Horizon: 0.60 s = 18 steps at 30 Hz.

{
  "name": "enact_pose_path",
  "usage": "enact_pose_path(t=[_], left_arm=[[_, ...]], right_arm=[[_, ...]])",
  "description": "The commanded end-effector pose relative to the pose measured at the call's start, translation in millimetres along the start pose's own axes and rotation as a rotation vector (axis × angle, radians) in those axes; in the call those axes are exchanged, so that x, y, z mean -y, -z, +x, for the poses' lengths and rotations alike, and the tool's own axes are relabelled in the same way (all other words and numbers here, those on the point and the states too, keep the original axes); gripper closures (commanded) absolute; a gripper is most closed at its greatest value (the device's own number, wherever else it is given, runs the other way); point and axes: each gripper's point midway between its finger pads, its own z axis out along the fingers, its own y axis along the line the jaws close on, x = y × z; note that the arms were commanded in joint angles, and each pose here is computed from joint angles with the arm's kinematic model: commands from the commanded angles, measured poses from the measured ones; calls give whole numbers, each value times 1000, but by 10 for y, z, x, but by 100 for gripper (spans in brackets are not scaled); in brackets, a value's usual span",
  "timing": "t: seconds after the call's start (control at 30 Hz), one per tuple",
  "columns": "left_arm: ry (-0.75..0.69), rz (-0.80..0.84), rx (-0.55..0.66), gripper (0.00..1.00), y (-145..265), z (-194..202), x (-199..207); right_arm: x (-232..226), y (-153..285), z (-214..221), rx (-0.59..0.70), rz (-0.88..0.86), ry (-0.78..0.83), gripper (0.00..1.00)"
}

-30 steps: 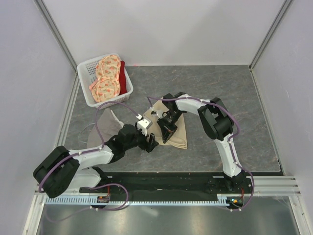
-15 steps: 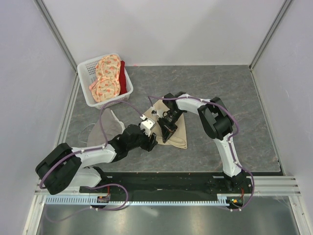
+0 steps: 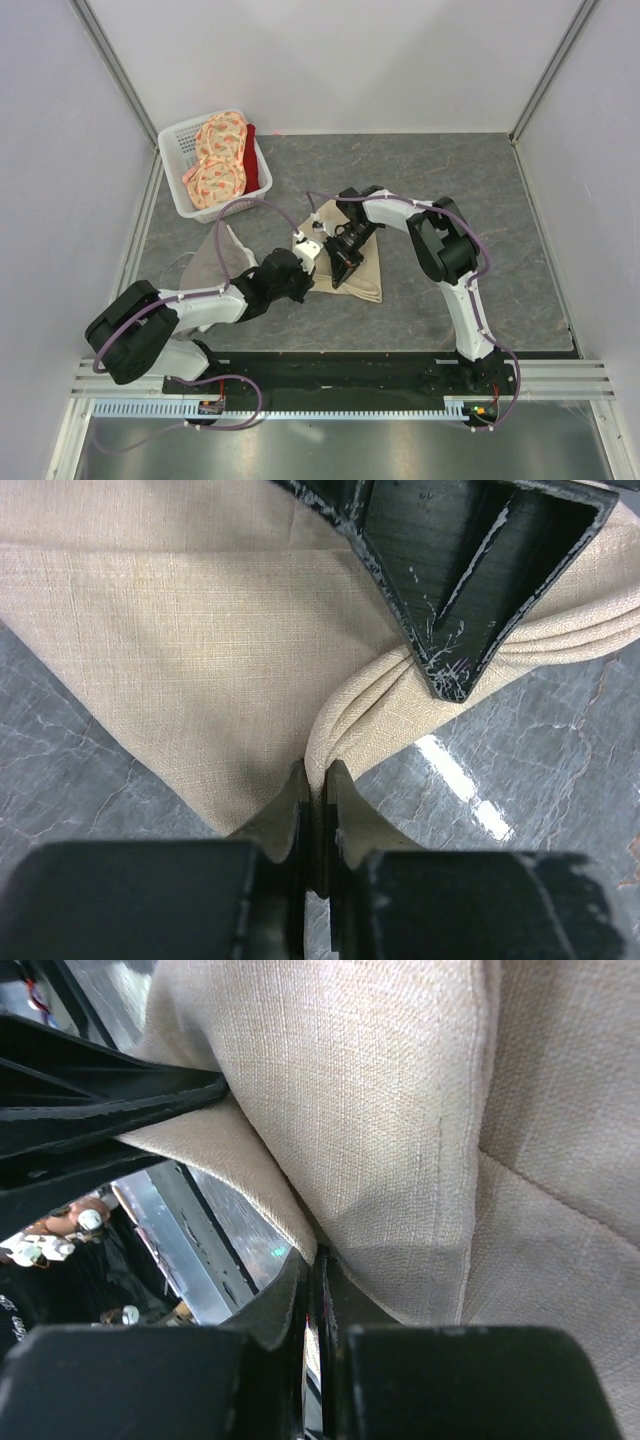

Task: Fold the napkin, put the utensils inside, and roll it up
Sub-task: Roll the napkin with the utensil

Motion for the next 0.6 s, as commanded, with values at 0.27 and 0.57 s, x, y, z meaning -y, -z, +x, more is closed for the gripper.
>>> enact_pose_path(t=[0.27,0.57], left_arm=[[139,60,-38,98,45,23,153],[311,145,-59,98,143,19,119]], right_arm=[[-84,827,-258,390,214,171,51],[-225,1109,11,594,587,444,33]])
